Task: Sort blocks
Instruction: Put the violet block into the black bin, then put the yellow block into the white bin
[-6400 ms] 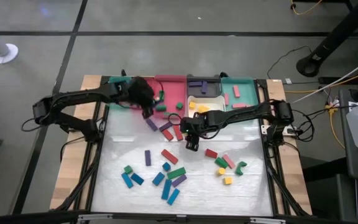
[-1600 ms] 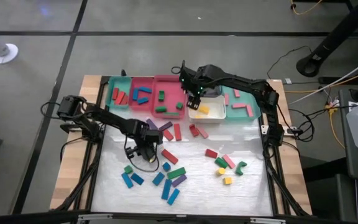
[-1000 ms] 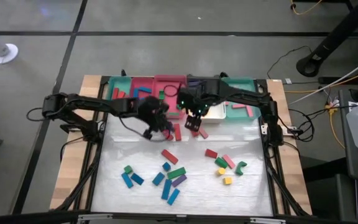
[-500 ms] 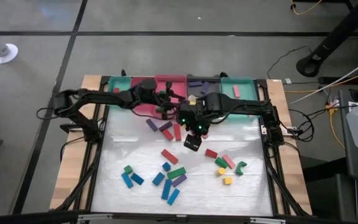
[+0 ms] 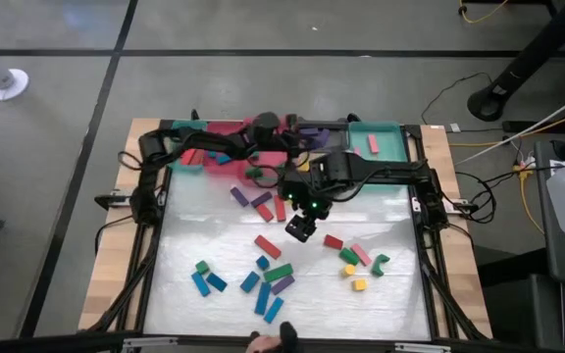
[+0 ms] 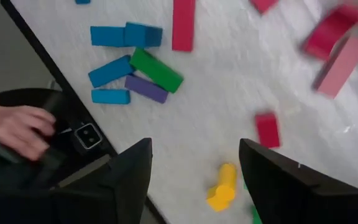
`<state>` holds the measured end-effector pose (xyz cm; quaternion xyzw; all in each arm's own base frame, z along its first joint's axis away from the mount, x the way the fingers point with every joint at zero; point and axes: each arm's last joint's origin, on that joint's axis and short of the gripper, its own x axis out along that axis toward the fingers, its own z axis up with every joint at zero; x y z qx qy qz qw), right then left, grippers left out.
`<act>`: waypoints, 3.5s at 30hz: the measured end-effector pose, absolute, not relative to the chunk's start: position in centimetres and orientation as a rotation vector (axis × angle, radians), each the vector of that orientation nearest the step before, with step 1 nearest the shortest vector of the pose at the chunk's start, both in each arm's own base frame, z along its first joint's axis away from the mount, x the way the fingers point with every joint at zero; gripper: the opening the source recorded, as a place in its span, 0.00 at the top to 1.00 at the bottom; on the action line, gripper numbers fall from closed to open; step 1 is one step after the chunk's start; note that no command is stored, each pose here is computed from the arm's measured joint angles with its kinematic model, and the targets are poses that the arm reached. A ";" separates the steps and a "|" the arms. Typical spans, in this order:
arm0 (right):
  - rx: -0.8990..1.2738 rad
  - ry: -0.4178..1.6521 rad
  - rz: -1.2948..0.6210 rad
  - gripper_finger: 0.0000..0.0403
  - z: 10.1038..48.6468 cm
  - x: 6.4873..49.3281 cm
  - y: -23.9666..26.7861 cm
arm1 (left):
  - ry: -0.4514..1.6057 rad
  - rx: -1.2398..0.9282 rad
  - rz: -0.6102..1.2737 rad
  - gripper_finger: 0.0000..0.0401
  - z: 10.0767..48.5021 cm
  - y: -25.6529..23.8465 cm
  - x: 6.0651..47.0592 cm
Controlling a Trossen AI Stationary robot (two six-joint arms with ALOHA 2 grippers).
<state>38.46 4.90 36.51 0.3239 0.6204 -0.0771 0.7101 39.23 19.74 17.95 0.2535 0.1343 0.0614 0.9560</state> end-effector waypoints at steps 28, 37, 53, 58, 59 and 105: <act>0.957 1.530 -0.741 0.40 31.1 34.9 16.8 | 0.272 0.184 0.364 0.52 18.5 22.5 39.7; 0.927 1.643 -0.868 0.40 27.7 34.2 16.7 | 0.276 0.127 0.345 0.52 21.2 21.1 39.3; 0.767 1.780 -0.807 0.43 23.0 33.3 16.3 | 0.460 0.165 0.259 0.52 23.3 18.3 38.1; 0.720 1.801 -0.778 0.52 21.1 33.0 16.2 | 0.488 0.155 0.254 0.52 23.0 18.2 37.9; 0.704 1.807 -0.787 0.54 20.8 32.8 16.1 | 0.498 0.152 0.253 0.52 22.9 18.2 37.9; 0.467 1.965 -0.546 0.60 15.8 29.6 17.4 | 0.692 0.163 0.188 0.52 21.3 17.7 37.0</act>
